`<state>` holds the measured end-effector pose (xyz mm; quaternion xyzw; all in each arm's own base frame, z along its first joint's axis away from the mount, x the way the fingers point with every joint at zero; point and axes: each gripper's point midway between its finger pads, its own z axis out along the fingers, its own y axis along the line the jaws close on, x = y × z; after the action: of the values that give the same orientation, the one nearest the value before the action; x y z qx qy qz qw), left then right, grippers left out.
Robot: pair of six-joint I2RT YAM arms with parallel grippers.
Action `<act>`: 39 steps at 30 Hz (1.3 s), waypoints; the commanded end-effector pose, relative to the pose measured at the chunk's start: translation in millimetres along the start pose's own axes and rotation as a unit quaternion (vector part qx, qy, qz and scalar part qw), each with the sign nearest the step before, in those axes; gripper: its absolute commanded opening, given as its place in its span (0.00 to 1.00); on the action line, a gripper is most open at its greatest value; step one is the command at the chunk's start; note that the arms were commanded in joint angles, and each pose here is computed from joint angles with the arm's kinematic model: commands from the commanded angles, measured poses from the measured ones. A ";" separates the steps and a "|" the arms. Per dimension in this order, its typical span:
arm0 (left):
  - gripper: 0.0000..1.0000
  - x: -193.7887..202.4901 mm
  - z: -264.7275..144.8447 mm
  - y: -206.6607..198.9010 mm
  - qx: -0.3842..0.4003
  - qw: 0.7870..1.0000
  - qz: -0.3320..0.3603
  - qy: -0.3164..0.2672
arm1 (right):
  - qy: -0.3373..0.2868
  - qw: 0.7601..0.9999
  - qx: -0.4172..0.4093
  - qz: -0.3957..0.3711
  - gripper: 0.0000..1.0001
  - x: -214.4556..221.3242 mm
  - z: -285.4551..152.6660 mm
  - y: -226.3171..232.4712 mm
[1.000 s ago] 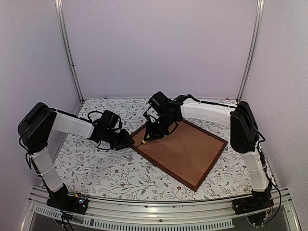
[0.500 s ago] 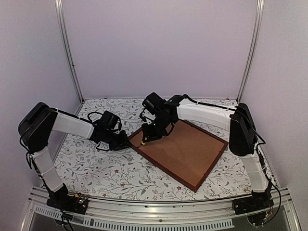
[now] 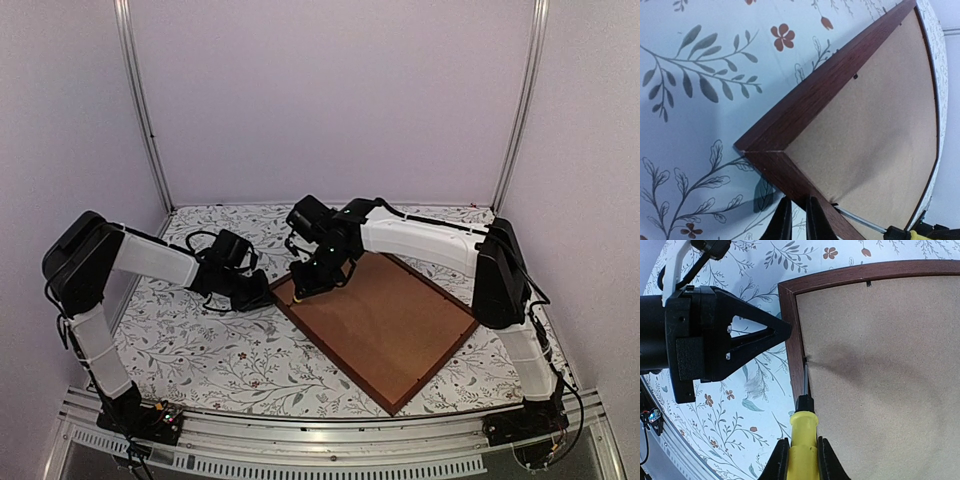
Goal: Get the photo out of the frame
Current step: Release the fastener from the backboard.
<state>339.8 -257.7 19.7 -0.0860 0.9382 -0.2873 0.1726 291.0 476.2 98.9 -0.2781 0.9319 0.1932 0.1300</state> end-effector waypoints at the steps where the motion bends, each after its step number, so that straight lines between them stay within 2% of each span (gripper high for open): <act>1: 0.11 18.8 22.0 -13.6 0.021 0.998 0.047 0.044 | 0.037 0.995 -0.084 -0.027 0.00 26.5 -1.1 52.5; 5: 0.11 21.9 29.9 -17.9 0.014 0.996 0.057 0.063 | 0.042 0.995 -0.088 -0.024 0.00 31.0 0.8 52.6; 9: 0.11 24.3 34.7 -26.7 0.018 0.996 0.062 0.067 | 0.053 0.996 -0.069 0.007 0.00 40.5 7.4 30.2; 17: 0.12 24.4 39.6 -33.4 0.020 0.994 0.071 0.075 | 0.007 0.993 -0.088 0.082 0.00 28.3 -27.0 -19.1; 30: 0.19 11.9 25.9 -56.2 0.041 0.994 0.074 0.063 | -0.014 0.973 -0.175 0.149 0.00 29.8 -41.5 -51.4; 39: 0.19 17.5 23.6 -64.7 0.059 0.993 0.072 0.072 | -0.030 0.969 -0.178 0.167 0.00 24.9 -45.3 -66.7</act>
<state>341.1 -316.1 21.1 0.0004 0.9390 -0.3178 0.1312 294.6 394.9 88.8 -0.1379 0.9249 0.3504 0.0521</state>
